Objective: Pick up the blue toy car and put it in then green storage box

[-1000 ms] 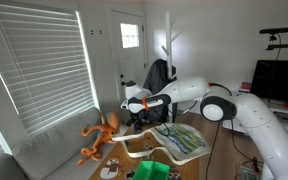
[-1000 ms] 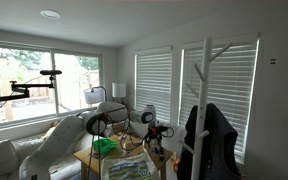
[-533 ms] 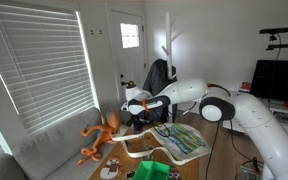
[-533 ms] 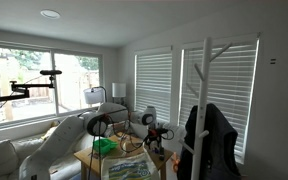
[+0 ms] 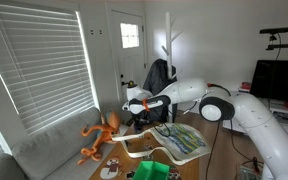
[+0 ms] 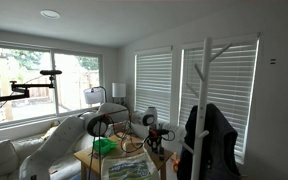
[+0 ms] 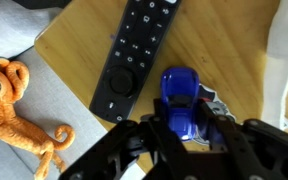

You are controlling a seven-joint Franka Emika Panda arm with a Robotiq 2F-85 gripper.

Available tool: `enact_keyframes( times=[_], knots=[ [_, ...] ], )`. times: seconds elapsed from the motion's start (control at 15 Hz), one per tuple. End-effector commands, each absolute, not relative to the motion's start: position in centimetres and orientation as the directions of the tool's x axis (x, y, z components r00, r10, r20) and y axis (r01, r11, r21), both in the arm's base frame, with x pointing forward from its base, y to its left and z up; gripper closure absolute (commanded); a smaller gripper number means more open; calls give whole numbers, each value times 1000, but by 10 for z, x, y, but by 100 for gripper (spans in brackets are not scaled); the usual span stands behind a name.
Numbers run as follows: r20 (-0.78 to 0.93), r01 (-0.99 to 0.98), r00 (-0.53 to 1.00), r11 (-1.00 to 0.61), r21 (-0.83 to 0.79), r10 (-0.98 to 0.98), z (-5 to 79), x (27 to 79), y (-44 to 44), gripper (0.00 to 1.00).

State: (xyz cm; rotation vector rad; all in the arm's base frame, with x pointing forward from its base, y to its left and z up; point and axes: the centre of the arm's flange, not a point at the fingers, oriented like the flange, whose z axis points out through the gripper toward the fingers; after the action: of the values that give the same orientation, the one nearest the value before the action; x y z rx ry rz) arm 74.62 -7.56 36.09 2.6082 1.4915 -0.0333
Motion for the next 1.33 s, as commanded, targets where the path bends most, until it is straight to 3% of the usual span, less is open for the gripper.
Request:
enact_keyframes(
  times=[0.0,0.4,0.87,1.27],
  knots=[
    [-70,855,517,-511,89,853,365,743,-74,90],
    [-108,905,373,-335,263,922,433,709,-17,90],
    [-23,992,60,-56,115,998,440,649,44,90],
    [-7,912,396,-393,117,918,427,563,73,90]
  ],
)
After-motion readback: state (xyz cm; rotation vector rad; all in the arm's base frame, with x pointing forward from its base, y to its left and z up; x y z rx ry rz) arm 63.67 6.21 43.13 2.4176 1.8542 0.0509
